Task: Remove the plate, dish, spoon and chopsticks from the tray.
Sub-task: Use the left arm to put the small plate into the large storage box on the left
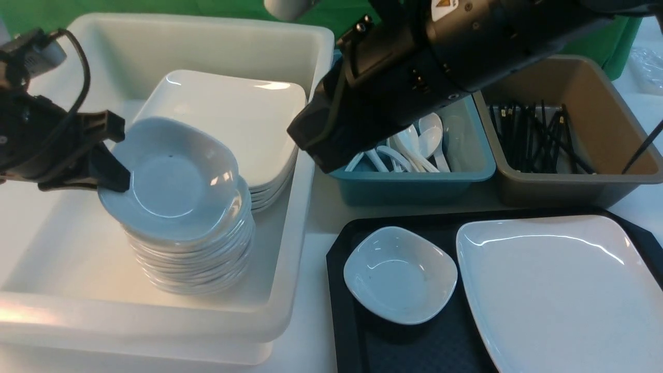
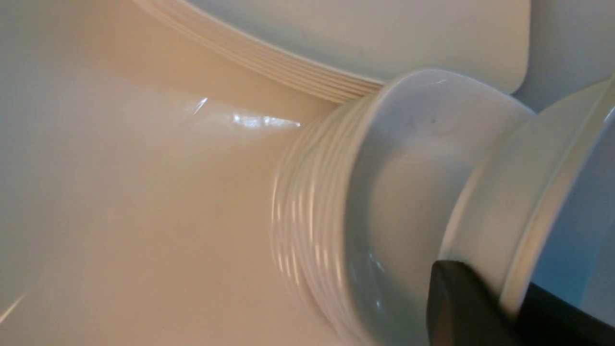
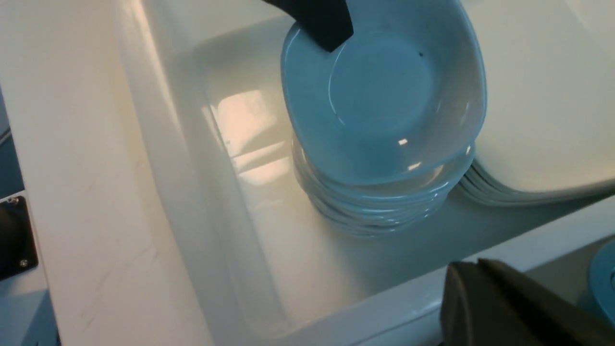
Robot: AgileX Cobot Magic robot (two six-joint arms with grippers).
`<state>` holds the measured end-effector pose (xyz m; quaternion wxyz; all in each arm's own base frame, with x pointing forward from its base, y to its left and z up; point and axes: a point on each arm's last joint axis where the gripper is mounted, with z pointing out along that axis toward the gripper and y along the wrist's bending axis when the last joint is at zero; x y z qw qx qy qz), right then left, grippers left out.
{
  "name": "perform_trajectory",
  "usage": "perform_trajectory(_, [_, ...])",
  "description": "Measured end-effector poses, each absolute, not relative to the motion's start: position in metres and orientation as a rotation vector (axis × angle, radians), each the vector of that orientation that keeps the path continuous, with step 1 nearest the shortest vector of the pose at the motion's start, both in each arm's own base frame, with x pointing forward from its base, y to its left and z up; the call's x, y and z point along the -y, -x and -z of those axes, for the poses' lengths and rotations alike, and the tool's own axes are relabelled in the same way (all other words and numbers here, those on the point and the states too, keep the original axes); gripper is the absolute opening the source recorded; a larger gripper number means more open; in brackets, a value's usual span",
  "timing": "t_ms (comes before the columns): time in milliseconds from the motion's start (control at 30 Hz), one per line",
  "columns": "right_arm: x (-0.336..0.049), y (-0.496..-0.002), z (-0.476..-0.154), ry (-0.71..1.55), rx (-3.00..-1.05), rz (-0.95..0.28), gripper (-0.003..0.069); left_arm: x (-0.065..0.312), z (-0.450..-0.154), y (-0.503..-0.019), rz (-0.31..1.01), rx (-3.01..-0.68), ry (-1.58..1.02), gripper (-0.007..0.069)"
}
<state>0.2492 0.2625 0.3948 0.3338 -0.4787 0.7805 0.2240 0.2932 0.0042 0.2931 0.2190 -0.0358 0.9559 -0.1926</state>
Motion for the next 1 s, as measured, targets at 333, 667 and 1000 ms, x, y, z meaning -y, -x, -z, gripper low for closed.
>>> perform_trajectory(333, [-0.26, -0.25, -0.396, 1.23, -2.049, -0.542, 0.0041, -0.011, -0.288, -0.302, 0.441, -2.702, 0.039, 0.0279])
perform_trajectory(667, [-0.185, -0.244, -0.439, 1.057, -2.155, -0.349, 0.0059, -0.005, -0.369, -0.301, 0.341, -2.567, -0.076, 0.0385])
perform_trajectory(1000, [-0.061, -0.242, -0.425, 0.615, -2.492, -0.14, 0.0052, 0.165, -0.363, -0.272, 0.519, -2.486, -0.81, 0.001])
